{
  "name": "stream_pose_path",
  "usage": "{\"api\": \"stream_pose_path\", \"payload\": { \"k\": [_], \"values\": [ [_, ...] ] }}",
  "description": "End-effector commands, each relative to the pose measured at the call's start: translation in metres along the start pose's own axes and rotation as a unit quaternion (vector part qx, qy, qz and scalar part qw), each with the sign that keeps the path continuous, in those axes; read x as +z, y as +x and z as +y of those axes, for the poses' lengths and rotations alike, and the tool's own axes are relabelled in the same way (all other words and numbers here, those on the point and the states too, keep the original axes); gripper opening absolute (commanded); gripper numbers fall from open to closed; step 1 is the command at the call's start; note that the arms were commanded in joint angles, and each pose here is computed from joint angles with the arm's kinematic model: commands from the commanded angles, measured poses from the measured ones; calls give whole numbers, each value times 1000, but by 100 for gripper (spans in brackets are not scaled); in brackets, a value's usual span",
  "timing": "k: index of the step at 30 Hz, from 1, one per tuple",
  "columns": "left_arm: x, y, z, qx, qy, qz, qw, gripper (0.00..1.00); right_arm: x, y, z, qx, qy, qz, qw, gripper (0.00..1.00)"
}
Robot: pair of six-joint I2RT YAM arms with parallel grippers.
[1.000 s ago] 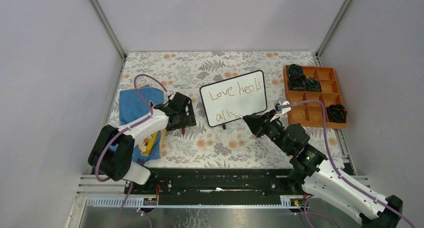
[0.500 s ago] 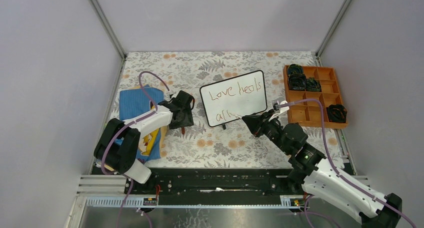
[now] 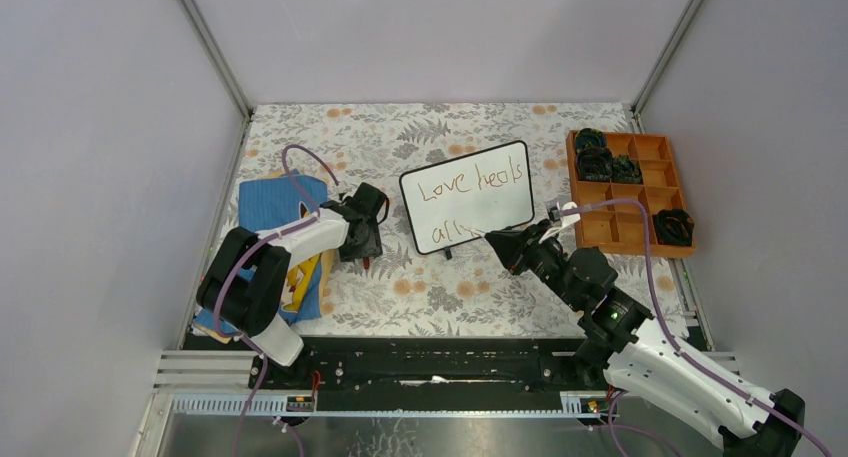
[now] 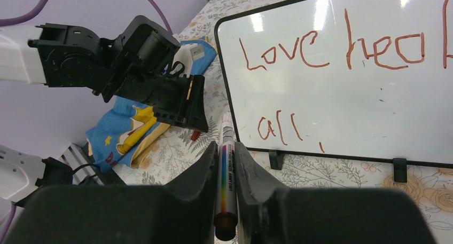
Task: Write a sentence on the whiteboard
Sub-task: Close the pen cap at the center of the board.
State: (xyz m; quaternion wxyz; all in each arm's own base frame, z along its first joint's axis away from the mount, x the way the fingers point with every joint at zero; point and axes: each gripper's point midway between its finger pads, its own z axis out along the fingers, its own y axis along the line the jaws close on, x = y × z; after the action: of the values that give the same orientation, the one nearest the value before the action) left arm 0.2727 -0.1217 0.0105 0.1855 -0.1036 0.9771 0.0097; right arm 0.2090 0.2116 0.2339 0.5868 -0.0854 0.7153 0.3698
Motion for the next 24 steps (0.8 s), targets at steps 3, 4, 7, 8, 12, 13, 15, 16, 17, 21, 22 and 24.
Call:
{"api": "stream_pose_path", "payload": {
  "k": [3, 4, 7, 8, 12, 13, 15, 16, 17, 21, 22, 24],
  "values": [
    [7, -1, 4, -7, -15, 3, 1000, 56, -3, -34, 9, -3, -7, -46, 999, 0],
    [8, 1, 4, -7, -15, 5, 1000, 55, -4, -35, 9, -4, -7, -46, 999, 0],
    [9, 2, 3, -7, -13, 8, 1000, 53, -4, -34, 9, -4, -6, -44, 999, 0],
    [10, 3, 2, -7, -12, 9, 1000, 53, -4, -35, 9, -4, -6, -45, 999, 0],
    [10, 2, 3, -8, -13, 8, 1000, 50, -6, -35, 9, -4, -5, -44, 999, 0],
    [11, 3, 4, -9, -16, 8, 1000, 49, -6, -35, 9, -4, -6, -45, 999, 0],
    [11, 3, 8, -14, -26, 6, 1000, 49, -7, -36, 9, -4, -5, -46, 999, 0],
    [11, 4, 10, -16, -32, 6, 999, 49, -7, -36, 9, -4, -4, -47, 999, 0],
    [11, 4, 12, -17, -37, 4, 999, 49, -8, -37, 8, -4, -4, -48, 999, 0],
    [11, 3, 19, -19, -56, -1, 998, 48, -9, -36, 7, -4, -3, -48, 999, 0],
    [11, 3, 19, -19, -58, -1, 998, 48, -10, -35, 7, -4, -2, -48, 999, 0],
    [11, 4, 20, -17, -61, -1, 998, 47, -11, -36, 6, -3, -1, -50, 999, 0]
  ]
}}
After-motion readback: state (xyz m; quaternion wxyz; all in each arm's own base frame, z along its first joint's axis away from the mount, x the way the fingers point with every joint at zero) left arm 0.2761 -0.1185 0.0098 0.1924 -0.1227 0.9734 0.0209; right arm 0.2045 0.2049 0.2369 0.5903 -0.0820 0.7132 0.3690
